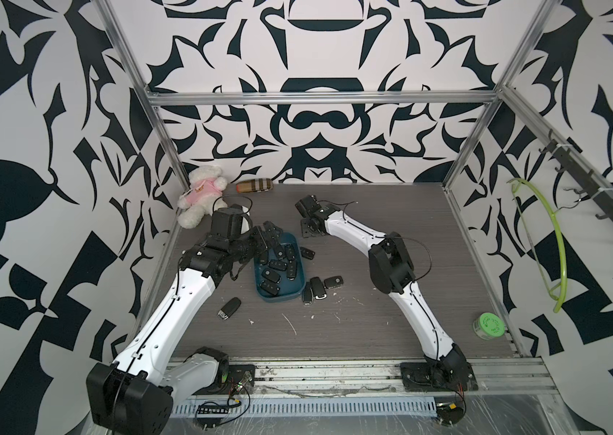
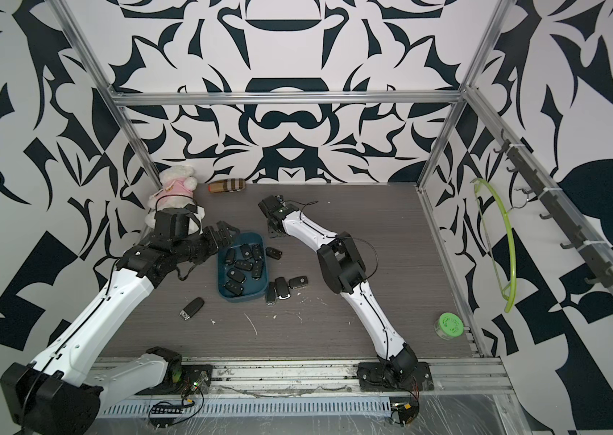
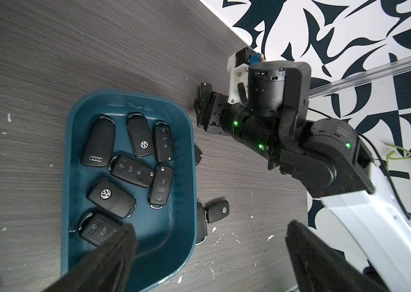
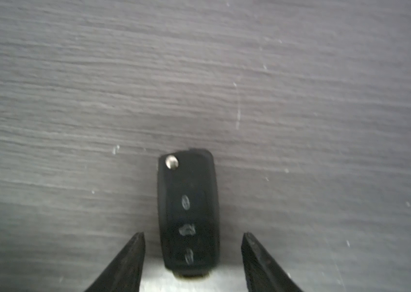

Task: Place the car key into the storage box
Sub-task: Pick up the car key from the center of the board, then place the car key in the storage box.

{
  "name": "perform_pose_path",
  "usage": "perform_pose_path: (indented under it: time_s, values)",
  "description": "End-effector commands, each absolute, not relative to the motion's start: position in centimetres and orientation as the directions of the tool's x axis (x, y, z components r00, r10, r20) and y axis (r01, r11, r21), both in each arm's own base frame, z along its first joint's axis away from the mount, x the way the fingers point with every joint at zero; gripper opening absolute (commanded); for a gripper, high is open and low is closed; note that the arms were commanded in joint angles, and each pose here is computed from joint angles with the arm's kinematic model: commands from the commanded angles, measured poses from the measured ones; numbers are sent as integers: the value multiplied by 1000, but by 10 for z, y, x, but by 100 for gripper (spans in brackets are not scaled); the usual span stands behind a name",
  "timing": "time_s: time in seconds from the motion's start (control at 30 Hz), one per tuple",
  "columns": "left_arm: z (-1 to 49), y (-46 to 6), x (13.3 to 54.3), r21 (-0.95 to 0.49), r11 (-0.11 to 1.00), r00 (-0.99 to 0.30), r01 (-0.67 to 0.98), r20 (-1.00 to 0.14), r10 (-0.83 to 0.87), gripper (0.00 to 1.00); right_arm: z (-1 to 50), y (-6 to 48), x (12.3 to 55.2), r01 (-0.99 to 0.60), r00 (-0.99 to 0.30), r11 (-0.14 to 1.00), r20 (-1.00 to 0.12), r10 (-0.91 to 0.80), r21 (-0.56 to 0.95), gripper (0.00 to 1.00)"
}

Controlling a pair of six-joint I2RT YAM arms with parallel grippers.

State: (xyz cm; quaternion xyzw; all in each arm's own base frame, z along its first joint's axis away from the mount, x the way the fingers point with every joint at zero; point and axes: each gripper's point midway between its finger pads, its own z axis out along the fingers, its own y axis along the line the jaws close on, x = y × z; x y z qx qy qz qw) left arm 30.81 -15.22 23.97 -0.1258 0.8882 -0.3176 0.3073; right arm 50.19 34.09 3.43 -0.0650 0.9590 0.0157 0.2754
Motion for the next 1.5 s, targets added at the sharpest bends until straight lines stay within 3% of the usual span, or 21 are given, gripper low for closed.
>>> perform_pose_path:
  time_s: [0.0, 0.2, 0.4, 0.87, 1.2, 1.47]
  values:
    - [250, -153, 314, -641, 768, -768, -4, -490, -413, 99, 52, 346, 514, -151, -813, 989, -568, -127, -5, 60]
    - [250, -153, 316, -634, 773, -768, -7, -492, -410, 99, 43, 342, 524, -151, -809, 988, -573, -131, -12, 51]
    - [249, -152, 316, -633, 774, -769, -12, -489, -411, 99, 39, 337, 525, -157, -812, 987, -566, -146, -30, 33]
    - [244, -150, 307, -638, 770, -770, -8, -488, -412, 99, 130, 340, 485, -194, -765, 981, -629, -137, 22, 31]
    - [244, -142, 291, -635, 773, -758, -19, -495, -425, 99, 172, 386, 405, -315, -741, 947, -639, -206, 60, 31]
    - [245, -121, 266, -616, 786, -720, -58, -519, -460, 99, 158, 430, 343, -414, -755, 905, -593, -281, 97, 31]
